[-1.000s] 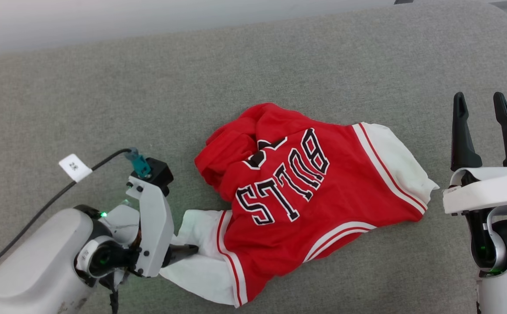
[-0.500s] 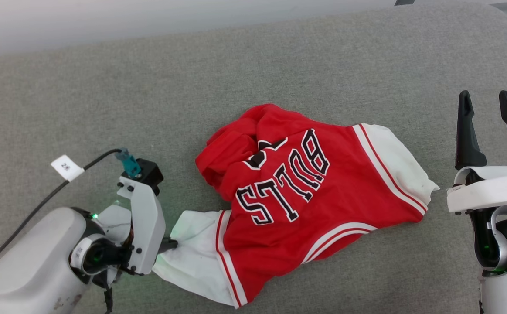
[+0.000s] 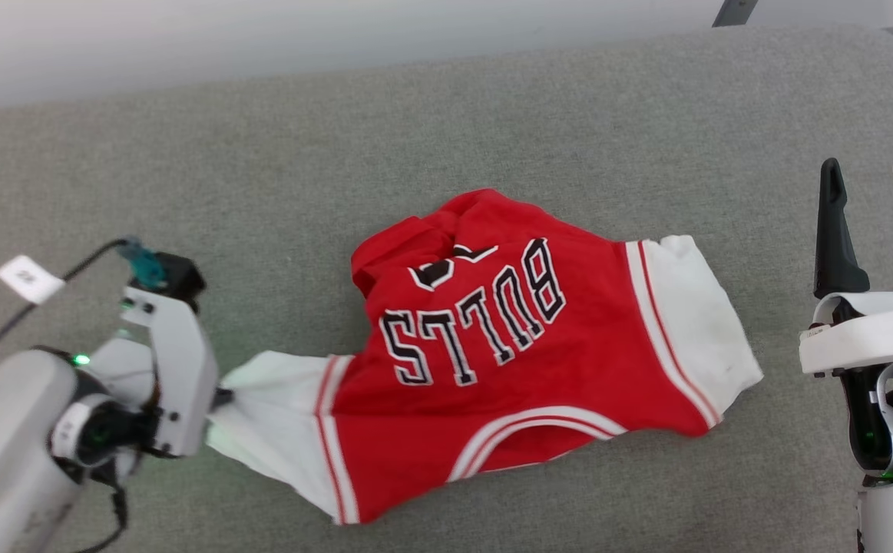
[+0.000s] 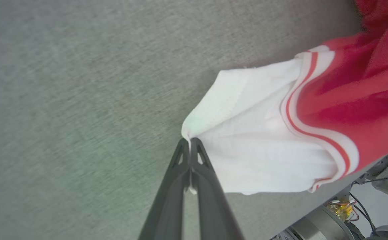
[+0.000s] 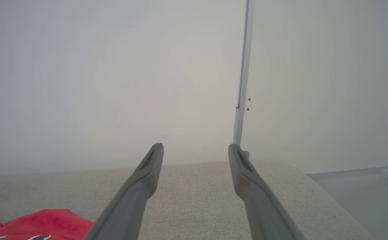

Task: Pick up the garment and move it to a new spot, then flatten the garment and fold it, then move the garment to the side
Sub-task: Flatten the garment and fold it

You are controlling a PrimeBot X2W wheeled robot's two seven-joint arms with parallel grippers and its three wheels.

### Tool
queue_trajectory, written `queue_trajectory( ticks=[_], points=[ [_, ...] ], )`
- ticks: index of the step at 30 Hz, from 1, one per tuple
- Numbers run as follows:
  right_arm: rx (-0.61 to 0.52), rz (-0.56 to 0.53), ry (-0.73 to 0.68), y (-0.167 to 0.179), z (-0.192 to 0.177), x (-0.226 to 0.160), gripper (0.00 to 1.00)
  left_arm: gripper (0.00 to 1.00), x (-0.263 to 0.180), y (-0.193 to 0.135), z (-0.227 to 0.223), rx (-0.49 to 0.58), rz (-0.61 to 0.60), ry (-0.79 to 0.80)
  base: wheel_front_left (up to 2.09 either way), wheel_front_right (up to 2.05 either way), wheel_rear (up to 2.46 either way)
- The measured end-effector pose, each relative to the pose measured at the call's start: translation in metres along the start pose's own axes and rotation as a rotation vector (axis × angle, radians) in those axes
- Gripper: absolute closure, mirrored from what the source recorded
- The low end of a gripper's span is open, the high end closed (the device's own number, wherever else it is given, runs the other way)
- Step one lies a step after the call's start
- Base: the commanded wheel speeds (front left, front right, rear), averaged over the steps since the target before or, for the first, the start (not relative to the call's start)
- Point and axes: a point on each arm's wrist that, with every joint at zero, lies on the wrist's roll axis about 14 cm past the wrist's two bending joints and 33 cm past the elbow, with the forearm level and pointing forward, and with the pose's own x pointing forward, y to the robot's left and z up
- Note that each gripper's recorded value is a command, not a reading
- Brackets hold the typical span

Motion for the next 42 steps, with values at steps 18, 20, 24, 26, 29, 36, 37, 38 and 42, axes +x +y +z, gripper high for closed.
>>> queue_trajectory(
  ticks=[18, 20, 24, 26, 29, 36, 37, 38, 42],
  points=[
    [0.0, 0.013, 0.02, 0.002, -0.002, -0.01, 0.0, 1.0, -0.042, 0.089, -0.017, -0.141, 0.263, -0.069, 0.0, 0.0, 0.0],
    [0.002, 0.015, 0.021, 0.003, -0.002, -0.01, 0.0, 1.0, -0.04, 0.087, -0.02, -0.152, 0.254, -0.073, 0.0, 0.0, 0.0],
    [0.011, 0.02, 0.028, 0.005, -0.004, -0.01, 0.0, 0.61, -0.038, 0.09, -0.025, -0.162, 0.263, -0.082, 0.0, 0.0, 0.0],
    [0.013, 0.026, 0.026, 0.008, -0.003, -0.009, 0.0, 0.0, -0.039, 0.09, -0.026, -0.169, 0.264, -0.092, 0.0, 0.0, 0.0],
    [0.014, 0.032, 0.027, 0.009, -0.003, -0.009, 0.0, 0.0, -0.043, 0.092, -0.027, -0.173, 0.271, -0.101, 0.0, 0.0, 0.0],
    [0.025, 0.04, 0.019, 0.013, 0.0, -0.009, 0.0, 0.0, -0.051, 0.092, -0.025, -0.156, 0.275, -0.125, 0.0, 0.0, 0.0],
    [0.025, 0.04, 0.02, 0.012, 0.0, -0.009, 0.0, 0.0, -0.05, 0.092, -0.027, -0.146, 0.277, -0.117, 0.0, 0.0, 0.0],
    [0.025, 0.04, 0.019, 0.012, 0.0, -0.009, 0.0, 0.0, -0.049, 0.092, -0.028, -0.134, 0.276, -0.109, 0.0, 0.0, 0.0],
    [0.024, 0.036, 0.023, 0.011, -0.001, -0.009, 0.0, 0.0, -0.042, 0.093, -0.034, -0.115, 0.28, -0.082, 0.0, 0.0, 0.0]
  ],
)
